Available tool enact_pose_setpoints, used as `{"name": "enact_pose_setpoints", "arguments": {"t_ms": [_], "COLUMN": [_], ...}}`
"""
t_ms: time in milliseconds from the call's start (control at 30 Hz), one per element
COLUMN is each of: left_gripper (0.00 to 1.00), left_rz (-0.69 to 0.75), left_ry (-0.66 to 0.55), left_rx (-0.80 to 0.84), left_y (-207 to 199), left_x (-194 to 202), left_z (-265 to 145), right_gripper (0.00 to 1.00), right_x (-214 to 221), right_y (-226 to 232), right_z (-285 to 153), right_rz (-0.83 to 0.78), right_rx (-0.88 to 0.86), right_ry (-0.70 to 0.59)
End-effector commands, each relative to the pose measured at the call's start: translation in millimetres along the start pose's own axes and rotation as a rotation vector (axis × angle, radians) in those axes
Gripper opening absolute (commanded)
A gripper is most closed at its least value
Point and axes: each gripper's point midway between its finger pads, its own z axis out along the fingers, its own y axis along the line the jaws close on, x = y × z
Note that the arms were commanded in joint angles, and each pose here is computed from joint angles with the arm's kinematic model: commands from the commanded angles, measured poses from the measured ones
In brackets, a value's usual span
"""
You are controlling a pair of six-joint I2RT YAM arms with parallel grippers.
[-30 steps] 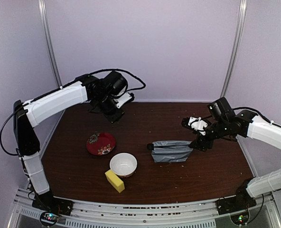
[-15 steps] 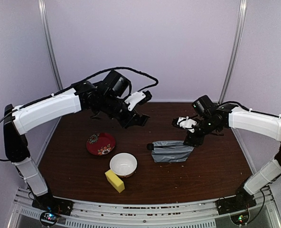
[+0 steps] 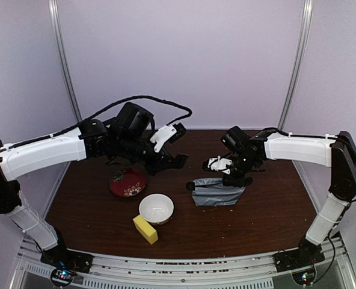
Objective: Sort the hair-cutting tools
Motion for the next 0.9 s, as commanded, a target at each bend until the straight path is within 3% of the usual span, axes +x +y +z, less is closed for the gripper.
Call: {"name": "enact_pose_setpoints", "arguments": {"t_ms": [0, 133, 433, 600, 867], "left_gripper": [0.00, 0.00, 0.00, 0.00, 0.00], "left_rz": [0.064, 0.107, 0.264, 0.340, 0.475], "left_ry": [-0.093, -0.091, -0.070, -0.071, -0.015], "left_rx": [0.010, 0.017, 0.021, 0.095, 0.195], "left_y": [-13.3, -24.1, -59.0, -83.4, -130.5], "left_x": [-14.3, -10.4, 0.1, 3.7, 10.8], "left_z": [-10.6, -12.5, -5.3, 8.3, 62.4], "right_gripper": [0.08, 0.00, 0.00, 0.00, 0.00], "right_x": [-5.6, -2.9, 10.2, 14.6, 8.7], "right_y": [18.9, 47.8, 110.1, 107.4, 95.8], "right_z": [-6.6, -24.0, -67.5, -58.9, -34.3], "right_rz": [-0.005, -0.016, -0.062, -0.063, -0.004], "right_rx": [-0.095, -0.200, -0.422, -0.398, -0.369], "right_ry": [0.014, -0.020, -0.087, -0.069, -0.052]}}
